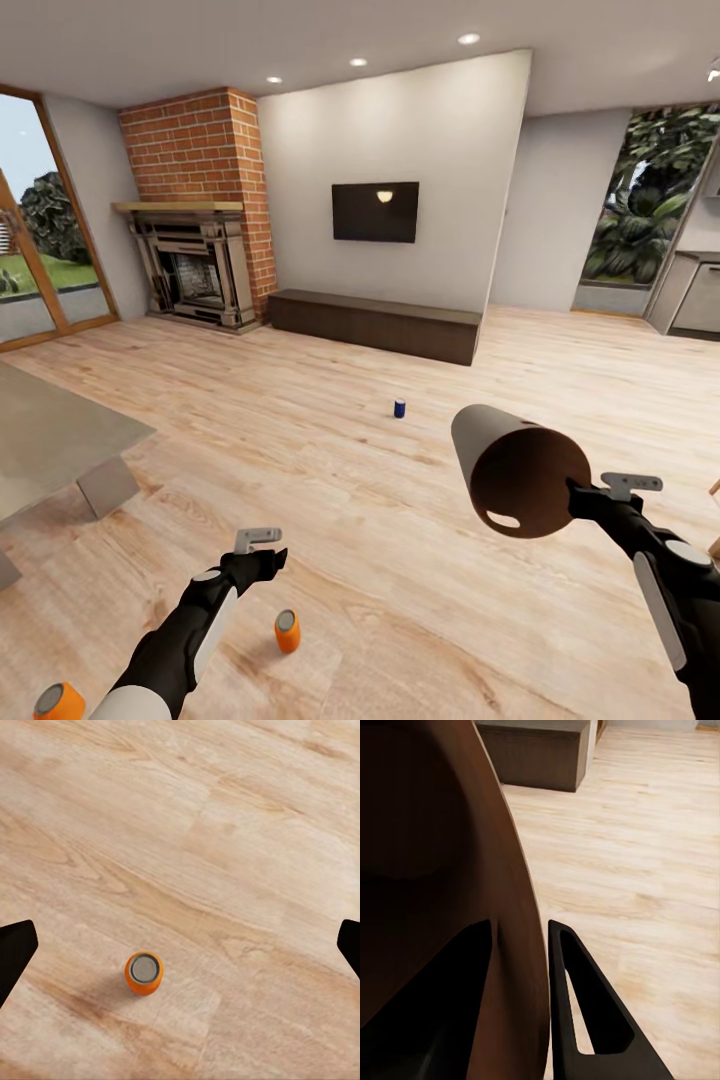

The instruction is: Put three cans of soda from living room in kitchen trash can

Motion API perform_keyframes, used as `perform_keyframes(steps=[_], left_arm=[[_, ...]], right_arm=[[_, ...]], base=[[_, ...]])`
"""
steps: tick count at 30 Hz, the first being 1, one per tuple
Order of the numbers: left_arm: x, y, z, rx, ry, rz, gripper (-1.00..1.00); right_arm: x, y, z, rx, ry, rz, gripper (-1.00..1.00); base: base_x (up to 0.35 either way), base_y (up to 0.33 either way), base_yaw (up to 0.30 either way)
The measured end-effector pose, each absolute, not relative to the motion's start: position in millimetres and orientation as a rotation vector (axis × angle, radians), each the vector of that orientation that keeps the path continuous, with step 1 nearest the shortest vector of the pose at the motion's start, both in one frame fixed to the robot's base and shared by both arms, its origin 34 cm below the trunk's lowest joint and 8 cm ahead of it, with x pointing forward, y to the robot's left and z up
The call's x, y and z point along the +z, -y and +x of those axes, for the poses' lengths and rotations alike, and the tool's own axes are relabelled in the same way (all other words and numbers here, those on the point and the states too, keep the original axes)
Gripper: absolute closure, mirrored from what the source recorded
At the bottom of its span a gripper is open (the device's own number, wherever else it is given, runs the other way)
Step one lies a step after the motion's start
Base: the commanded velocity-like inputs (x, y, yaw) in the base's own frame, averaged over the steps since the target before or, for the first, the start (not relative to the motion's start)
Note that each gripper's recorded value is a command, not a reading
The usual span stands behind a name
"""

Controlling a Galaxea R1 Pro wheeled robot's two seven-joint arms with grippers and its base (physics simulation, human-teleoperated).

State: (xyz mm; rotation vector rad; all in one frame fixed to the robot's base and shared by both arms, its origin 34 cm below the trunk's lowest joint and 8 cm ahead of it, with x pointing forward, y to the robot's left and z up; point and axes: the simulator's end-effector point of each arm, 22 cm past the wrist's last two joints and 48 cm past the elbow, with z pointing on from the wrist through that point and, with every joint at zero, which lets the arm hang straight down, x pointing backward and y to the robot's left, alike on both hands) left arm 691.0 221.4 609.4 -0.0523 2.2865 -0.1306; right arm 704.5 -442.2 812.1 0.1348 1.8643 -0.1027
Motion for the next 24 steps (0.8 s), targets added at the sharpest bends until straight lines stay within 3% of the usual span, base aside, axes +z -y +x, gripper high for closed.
perform_keyframes(steps=[24], left_arm=[[562.0,-221.7,684.2,-0.129,-2.285,-0.05,-1.0]], right_arm=[[779.1,439.6,695.4,-0.096,-1.859,0.142,1.0]], base=[[0.0,0.0,0.0]])
